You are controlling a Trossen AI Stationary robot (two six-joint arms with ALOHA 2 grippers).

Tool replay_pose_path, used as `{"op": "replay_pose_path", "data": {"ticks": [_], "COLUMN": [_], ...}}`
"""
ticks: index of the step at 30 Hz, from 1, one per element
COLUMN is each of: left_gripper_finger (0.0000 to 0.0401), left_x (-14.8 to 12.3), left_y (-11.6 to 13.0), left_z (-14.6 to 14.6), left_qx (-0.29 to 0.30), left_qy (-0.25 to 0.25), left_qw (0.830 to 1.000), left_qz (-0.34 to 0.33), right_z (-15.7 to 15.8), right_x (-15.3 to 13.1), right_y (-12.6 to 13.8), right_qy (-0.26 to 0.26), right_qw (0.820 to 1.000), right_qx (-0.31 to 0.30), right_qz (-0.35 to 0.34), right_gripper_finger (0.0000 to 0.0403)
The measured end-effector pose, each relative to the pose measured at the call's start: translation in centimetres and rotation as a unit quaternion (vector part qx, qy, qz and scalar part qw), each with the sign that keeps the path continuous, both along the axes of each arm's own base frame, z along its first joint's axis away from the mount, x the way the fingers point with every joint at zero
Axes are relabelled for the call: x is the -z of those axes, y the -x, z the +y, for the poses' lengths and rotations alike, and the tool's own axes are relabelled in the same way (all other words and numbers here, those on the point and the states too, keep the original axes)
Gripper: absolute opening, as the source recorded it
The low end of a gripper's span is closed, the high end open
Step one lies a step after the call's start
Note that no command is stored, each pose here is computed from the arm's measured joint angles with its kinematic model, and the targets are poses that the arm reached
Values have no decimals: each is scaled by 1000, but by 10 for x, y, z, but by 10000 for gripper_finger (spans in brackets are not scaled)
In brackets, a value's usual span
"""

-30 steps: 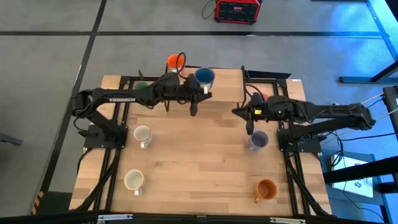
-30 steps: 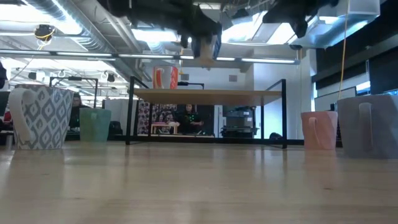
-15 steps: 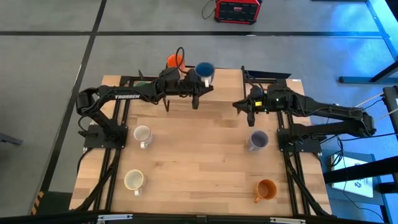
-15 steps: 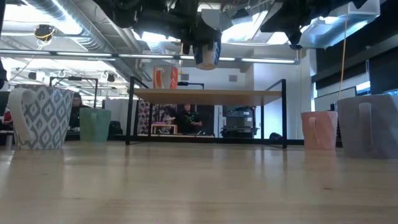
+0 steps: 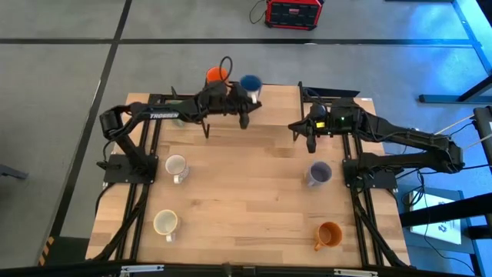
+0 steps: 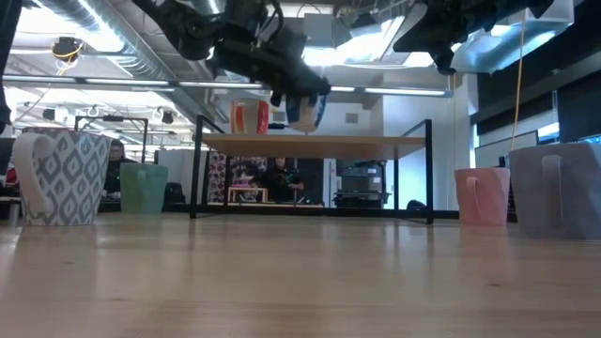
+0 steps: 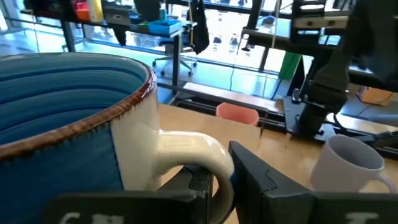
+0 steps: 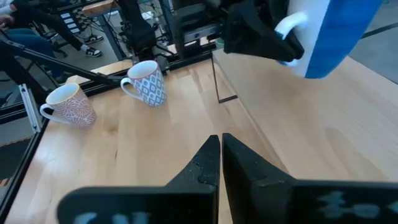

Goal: Place coffee mugs
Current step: Put the blue mug on the shelf

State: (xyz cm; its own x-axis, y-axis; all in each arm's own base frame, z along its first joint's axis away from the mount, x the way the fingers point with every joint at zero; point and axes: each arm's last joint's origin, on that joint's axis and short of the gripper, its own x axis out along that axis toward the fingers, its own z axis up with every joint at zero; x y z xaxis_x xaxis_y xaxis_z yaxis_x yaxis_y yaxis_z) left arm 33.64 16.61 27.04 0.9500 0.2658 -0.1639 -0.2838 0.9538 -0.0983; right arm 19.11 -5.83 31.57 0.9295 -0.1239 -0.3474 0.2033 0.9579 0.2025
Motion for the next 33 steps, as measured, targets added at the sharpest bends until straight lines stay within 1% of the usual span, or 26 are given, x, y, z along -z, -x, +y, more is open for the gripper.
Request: {"op": "replay_pose_path", "data": {"ticks": [6,9,19,22,25,28,33], "left_gripper_finger": [31,31,31,31,31,31,31], "left_x": [0,2,5,6,9,19,18], "left_y": [7,9,12,12,9,5,1], "left_z": [13,16,21,21,22,22,18], "left_qx": [-32,-39,-65,-89,-89,-79,-80], "left_qy": [1,7,10,8,6,19,8], "left_qw": [999,999,998,995,996,996,996], "left_qz": [3,11,23,33,30,41,37], "right_z": [0,0,0,0,0,0,0], "right_x": [0,0,-2,-3,-3,-3,-3], "right_y": [0,0,-1,-1,-1,-1,-1], "right_qy": [0,0,3,5,5,6,6], "right_qw": [1000,1000,1000,1000,1000,1000,1000], "right_qx": [0,0,0,0,0,-1,-1], "right_qz": [0,0,-9,-13,-13,-13,-13], "right_gripper_finger": [7,7,7,7,7,7,7]}}
